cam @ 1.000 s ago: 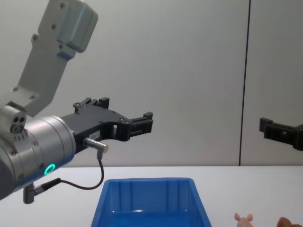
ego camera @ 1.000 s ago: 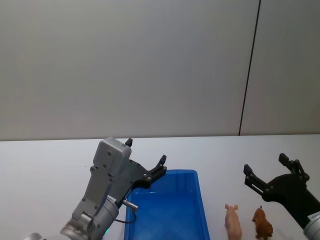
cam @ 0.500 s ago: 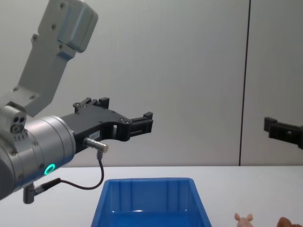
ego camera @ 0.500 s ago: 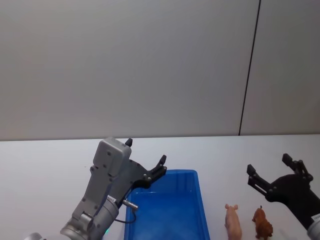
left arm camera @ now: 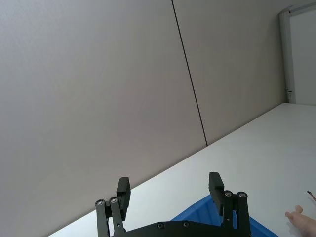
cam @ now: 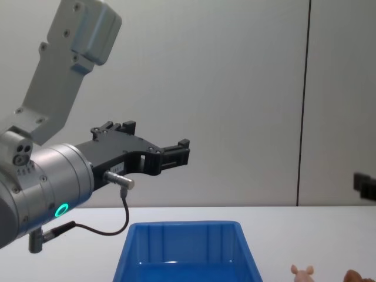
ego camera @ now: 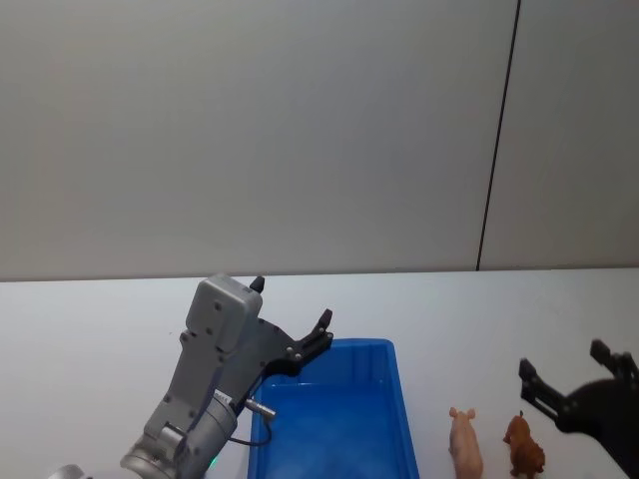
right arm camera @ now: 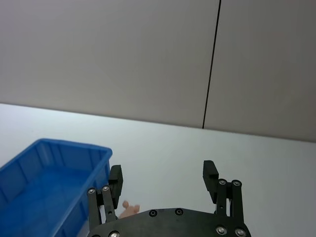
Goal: Pick up the two dolls from the table and place them into the box.
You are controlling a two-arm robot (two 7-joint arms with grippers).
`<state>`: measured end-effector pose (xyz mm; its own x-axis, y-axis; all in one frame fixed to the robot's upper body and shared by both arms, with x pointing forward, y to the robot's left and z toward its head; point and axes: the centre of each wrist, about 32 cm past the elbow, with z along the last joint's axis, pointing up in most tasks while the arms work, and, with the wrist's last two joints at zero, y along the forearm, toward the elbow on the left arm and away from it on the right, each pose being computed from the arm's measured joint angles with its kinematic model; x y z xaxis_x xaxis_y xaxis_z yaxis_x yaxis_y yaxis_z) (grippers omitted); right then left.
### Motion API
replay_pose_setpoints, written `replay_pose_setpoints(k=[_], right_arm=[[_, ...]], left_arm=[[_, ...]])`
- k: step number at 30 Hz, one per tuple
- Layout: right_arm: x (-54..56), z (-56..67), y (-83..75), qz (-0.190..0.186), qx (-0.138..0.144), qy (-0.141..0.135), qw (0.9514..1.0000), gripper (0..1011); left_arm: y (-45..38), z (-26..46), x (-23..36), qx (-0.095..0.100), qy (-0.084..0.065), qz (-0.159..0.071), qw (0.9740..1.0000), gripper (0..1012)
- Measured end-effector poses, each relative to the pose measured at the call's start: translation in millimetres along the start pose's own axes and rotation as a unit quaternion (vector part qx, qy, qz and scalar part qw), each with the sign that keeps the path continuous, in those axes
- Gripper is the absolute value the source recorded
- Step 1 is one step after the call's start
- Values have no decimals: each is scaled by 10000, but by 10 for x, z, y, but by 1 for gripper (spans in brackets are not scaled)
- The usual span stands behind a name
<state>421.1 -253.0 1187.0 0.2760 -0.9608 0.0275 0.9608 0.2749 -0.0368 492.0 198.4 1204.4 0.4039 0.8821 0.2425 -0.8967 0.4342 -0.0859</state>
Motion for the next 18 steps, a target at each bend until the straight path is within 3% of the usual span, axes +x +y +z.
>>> replay_pose_setpoints(k=[10,18], right_arm=[[-34,-132,-98,-16,-604,95,9981,1001],[-85,-256,-83,15,-976,197,9950,1001]], left_arm=[[0,0,0,0,1,0,10000,1001],[0,0,-1,0,0,-1,10000,1001]])
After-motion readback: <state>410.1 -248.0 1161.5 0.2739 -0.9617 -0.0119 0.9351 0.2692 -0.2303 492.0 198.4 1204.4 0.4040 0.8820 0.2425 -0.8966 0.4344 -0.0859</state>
